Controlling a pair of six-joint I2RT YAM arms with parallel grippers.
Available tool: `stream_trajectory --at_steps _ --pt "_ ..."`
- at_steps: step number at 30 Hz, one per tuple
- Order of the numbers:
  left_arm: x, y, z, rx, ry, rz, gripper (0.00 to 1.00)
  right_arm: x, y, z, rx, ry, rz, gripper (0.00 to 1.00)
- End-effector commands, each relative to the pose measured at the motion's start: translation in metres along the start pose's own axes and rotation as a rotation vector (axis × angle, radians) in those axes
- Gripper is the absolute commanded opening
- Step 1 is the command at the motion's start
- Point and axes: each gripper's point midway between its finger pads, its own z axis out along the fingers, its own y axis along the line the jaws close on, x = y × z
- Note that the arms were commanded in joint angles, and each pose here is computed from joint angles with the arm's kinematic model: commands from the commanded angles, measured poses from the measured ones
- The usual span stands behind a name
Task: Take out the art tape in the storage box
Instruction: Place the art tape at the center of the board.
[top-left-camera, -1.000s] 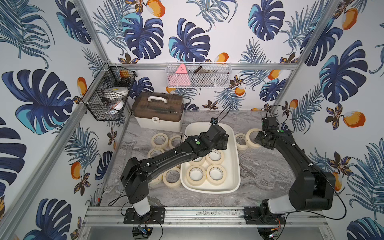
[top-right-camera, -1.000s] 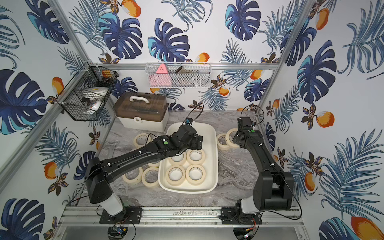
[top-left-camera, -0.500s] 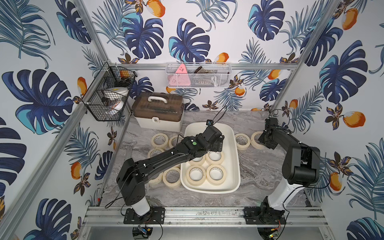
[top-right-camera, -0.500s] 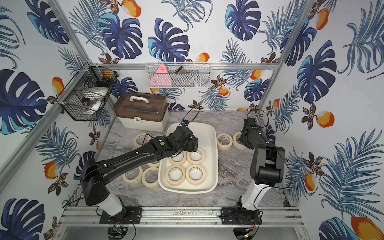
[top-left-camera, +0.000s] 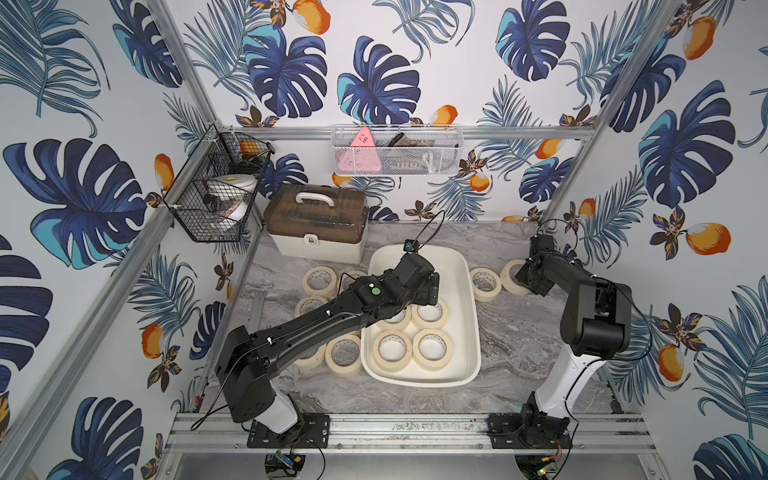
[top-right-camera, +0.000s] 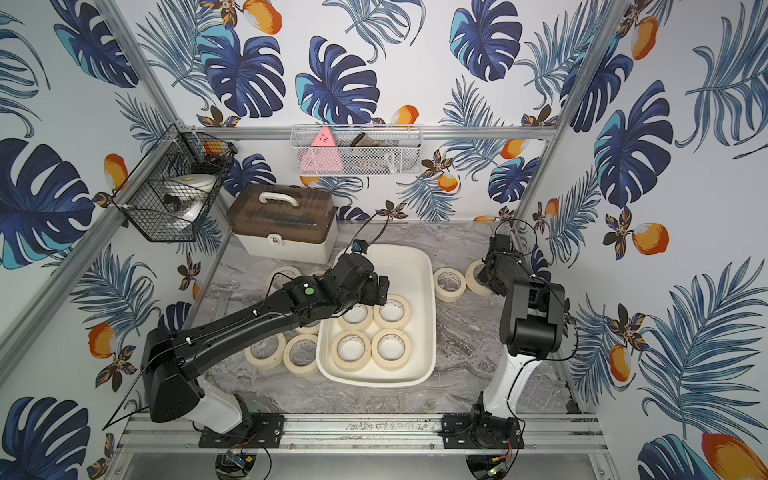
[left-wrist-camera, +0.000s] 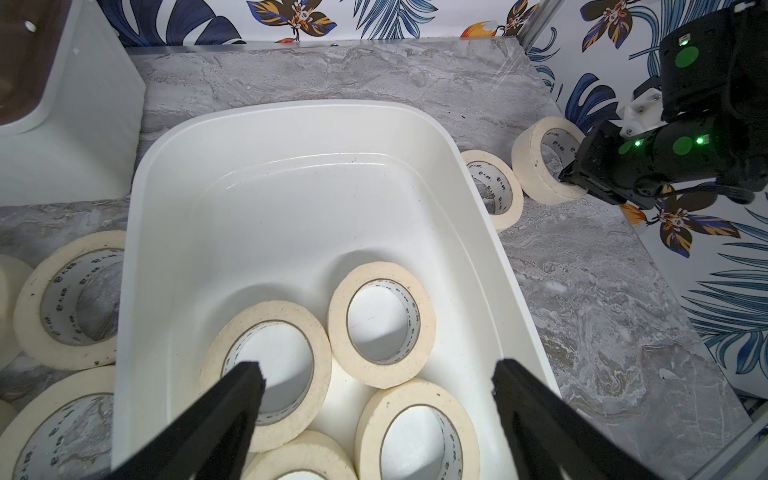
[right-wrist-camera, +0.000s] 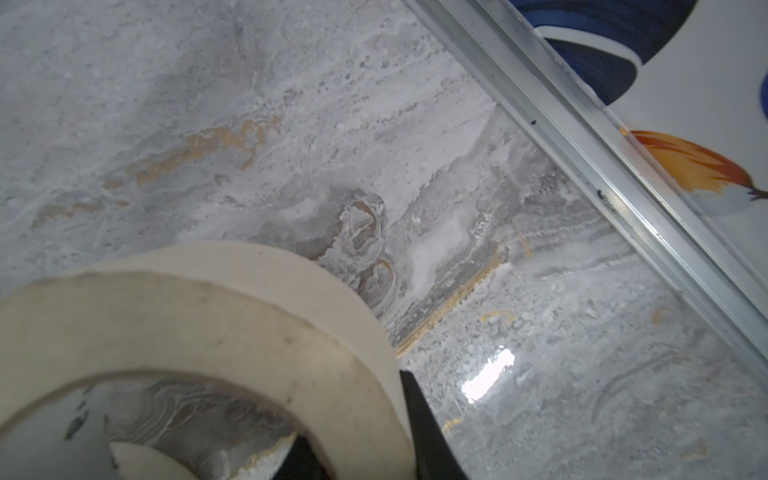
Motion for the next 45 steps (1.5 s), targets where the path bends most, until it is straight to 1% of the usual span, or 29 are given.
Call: stream_trajectory --at_steps 1,4,7,12,16,23,34,36,39,41,45 --pt "0.000 0.006 -0.002 -0.015 -0.005 -0.011 0.94 0.003 0.001 0.004 -0.007 0.002 0.004 0.00" --pt "0.001 0.006 -0.002 -0.015 -0.003 -0.014 0.94 0.003 -0.002 0.005 0.001 -0.003 0.014 0.00" --pt "0.001 0.005 -0.001 -0.007 0.000 -0.016 0.94 0.002 0.000 0.000 -0.028 0.003 0.021 0.00" --pt "0.002 0.004 -0.001 -0.006 0.004 -0.017 0.94 -0.001 0.006 -0.022 -0.095 -0.014 0.017 0.00" --pt "0.002 0.005 -0.002 -0.003 0.003 -0.021 0.94 -0.007 -0.002 -0.029 -0.078 -0.033 0.016 0.00" --pt "0.003 0.005 -0.002 -0.006 0.006 -0.018 0.94 -0.006 -0.011 -0.015 -0.048 -0.017 0.037 0.00" --pt "0.004 0.012 -0.006 -0.024 0.000 -0.016 0.94 0.009 0.000 0.013 -0.050 0.055 0.019 0.00" --pt "0.004 0.012 -0.006 -0.025 0.001 -0.017 0.94 0.011 0.002 0.015 -0.052 0.061 0.014 0.11" --pt "0.004 0.012 -0.006 -0.023 0.003 -0.018 0.94 0.013 0.003 0.015 -0.054 0.067 0.013 0.30" --pt "0.005 0.012 -0.006 -0.024 0.004 -0.019 0.94 0.012 0.004 0.014 -0.061 0.070 0.014 0.33" --pt "0.006 0.013 -0.008 -0.023 0.009 -0.018 0.94 0.008 0.005 0.002 -0.072 0.062 0.014 0.46"
